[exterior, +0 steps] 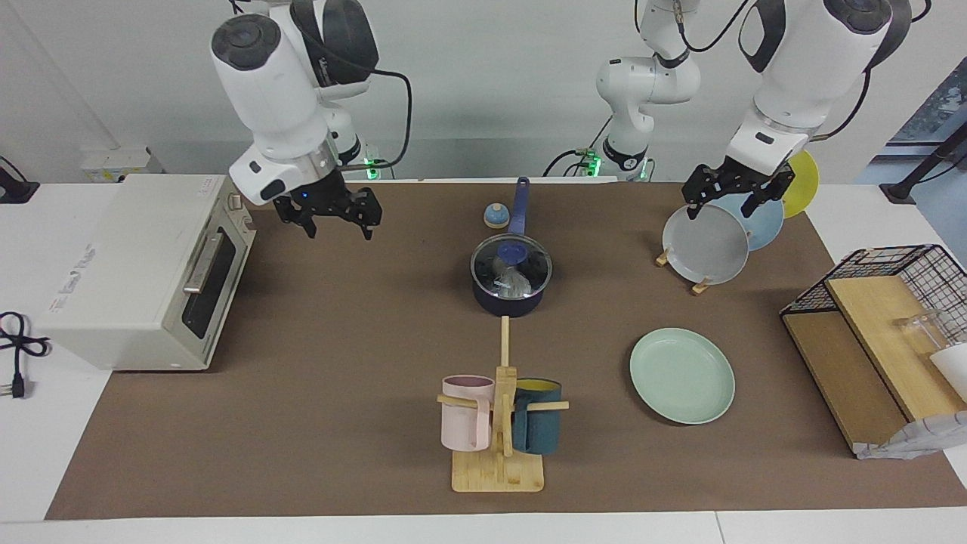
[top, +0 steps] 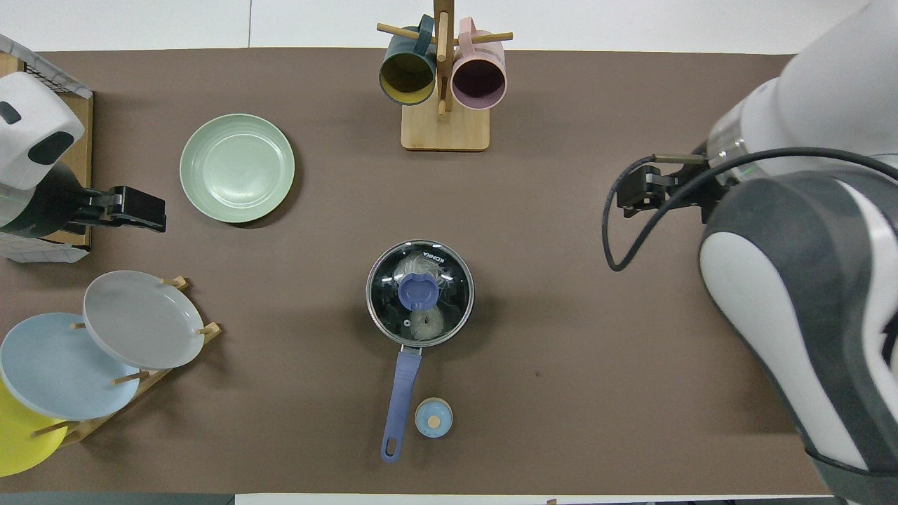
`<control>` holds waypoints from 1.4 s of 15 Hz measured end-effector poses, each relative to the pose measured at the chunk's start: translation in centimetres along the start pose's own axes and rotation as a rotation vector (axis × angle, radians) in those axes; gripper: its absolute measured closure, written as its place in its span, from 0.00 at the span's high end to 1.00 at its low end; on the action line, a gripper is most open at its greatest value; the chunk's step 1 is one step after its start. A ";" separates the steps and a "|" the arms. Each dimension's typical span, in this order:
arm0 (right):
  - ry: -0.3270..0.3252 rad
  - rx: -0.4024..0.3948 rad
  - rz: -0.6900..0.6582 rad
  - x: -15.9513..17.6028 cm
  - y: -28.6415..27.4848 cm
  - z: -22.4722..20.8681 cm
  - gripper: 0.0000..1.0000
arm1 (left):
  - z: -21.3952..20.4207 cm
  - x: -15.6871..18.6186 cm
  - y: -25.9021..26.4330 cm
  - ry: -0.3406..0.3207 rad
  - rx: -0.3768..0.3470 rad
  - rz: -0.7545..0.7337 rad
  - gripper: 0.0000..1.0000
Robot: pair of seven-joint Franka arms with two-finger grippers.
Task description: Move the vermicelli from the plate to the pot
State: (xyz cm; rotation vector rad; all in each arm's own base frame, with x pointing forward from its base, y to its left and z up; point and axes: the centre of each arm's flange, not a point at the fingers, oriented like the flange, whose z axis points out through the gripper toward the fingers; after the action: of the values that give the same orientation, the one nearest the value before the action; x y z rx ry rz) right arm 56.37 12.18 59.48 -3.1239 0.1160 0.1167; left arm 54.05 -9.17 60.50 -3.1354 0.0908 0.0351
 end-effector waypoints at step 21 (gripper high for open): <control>-0.044 -0.043 -0.085 -1.8 11.0 -1.6 1.00 | 0.0 0.0 -0.2 -0.003 -0.012 -0.006 1.00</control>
State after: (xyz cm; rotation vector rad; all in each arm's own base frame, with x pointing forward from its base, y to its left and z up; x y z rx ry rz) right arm 53.88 1.35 61.05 -3.1605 -0.0202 0.1890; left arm 54.06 -9.02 60.46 -3.1475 0.0814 0.0401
